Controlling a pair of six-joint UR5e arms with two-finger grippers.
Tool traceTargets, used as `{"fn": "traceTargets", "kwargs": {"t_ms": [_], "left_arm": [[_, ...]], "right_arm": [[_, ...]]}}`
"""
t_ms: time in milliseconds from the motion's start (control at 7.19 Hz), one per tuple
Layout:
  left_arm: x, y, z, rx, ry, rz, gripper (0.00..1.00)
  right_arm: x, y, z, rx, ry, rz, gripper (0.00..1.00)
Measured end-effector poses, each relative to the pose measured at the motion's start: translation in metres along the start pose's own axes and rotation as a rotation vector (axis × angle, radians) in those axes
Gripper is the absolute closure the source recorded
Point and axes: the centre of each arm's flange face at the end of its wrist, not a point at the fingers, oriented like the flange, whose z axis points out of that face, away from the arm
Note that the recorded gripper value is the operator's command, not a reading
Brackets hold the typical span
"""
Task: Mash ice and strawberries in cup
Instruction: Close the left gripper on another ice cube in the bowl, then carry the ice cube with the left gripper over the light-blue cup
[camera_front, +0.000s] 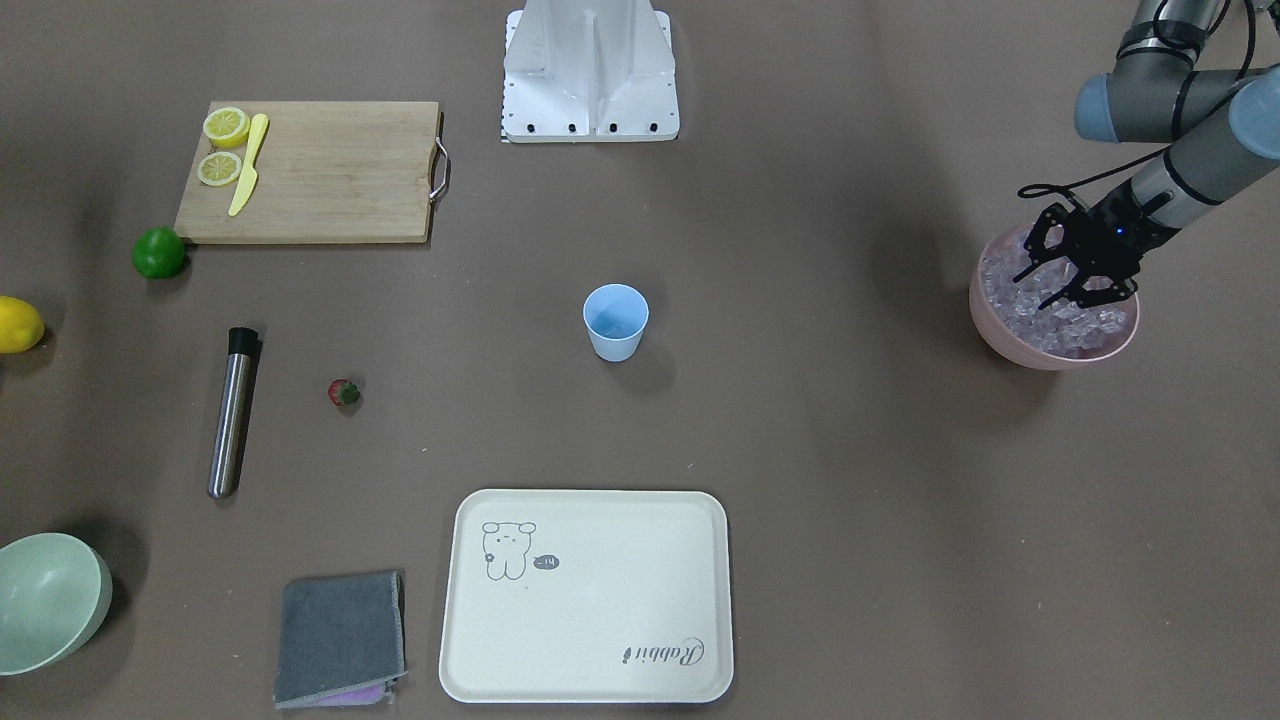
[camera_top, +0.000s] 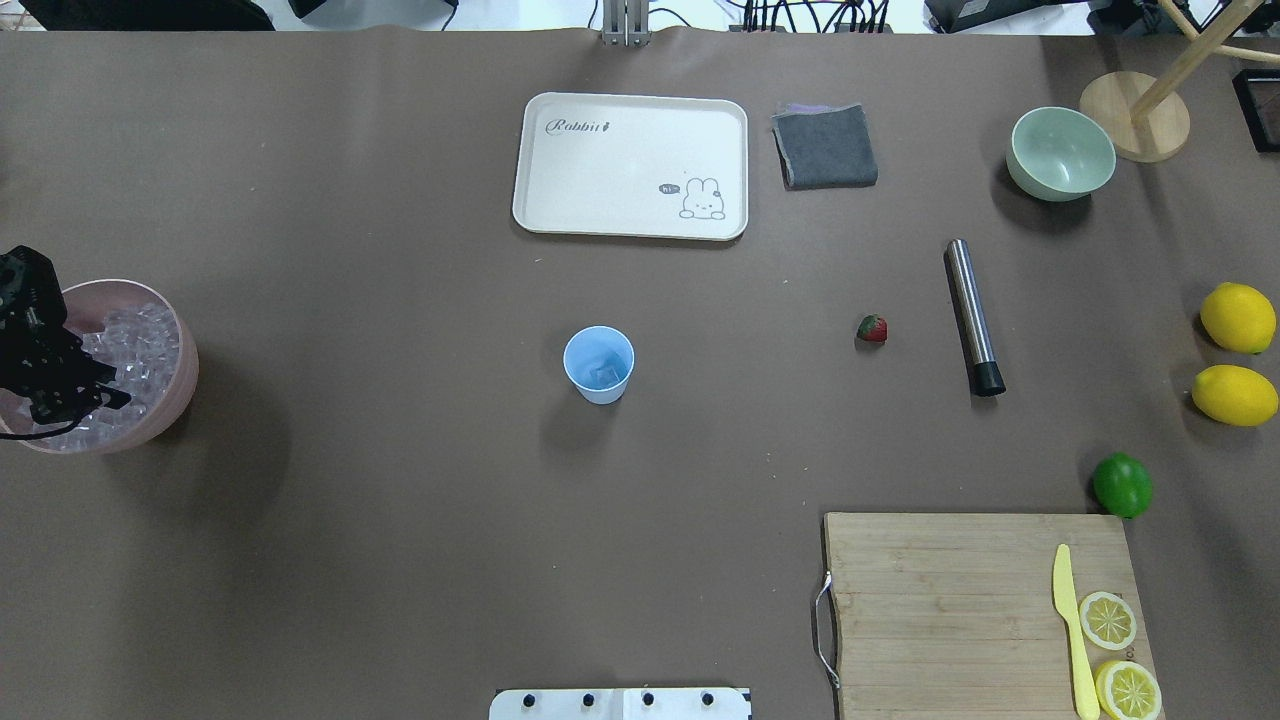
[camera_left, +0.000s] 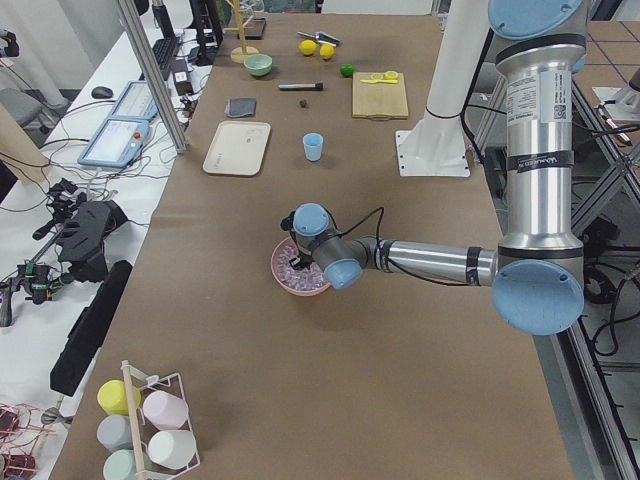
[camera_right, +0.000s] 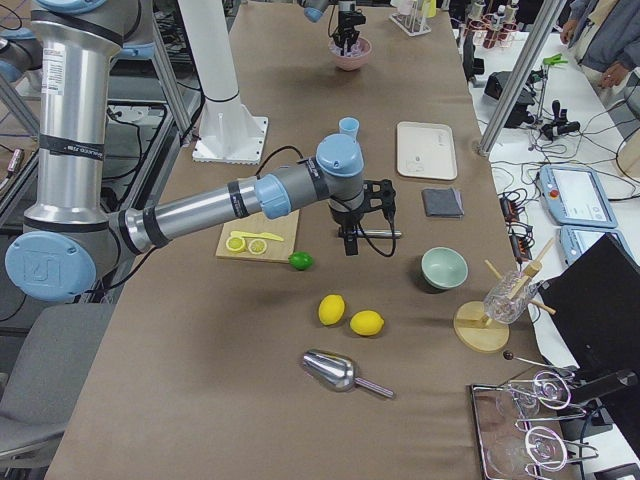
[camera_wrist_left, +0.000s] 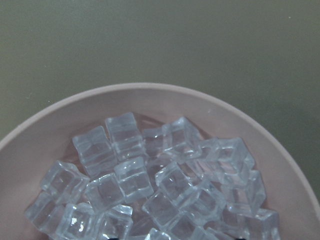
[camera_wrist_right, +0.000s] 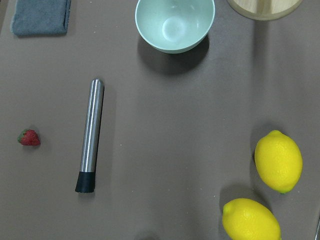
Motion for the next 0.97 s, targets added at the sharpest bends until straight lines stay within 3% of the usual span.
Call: {"fn": "traceTargets", "kwargs": {"t_ms": [556,974], "left_arm": [[-0.009,-0.016,-0.026,0.041,0.082,-0.037,1.0],[-0.025,-0.041,-0.053,0.082,0.094,-0.059,1.0]], "right_arm": [[0.003,0.002,-0.003,0.002,-0.005,0.01,0.0],[0.007,0.008,-0.004,-0.003,-0.012,0.02,0.0]]}}
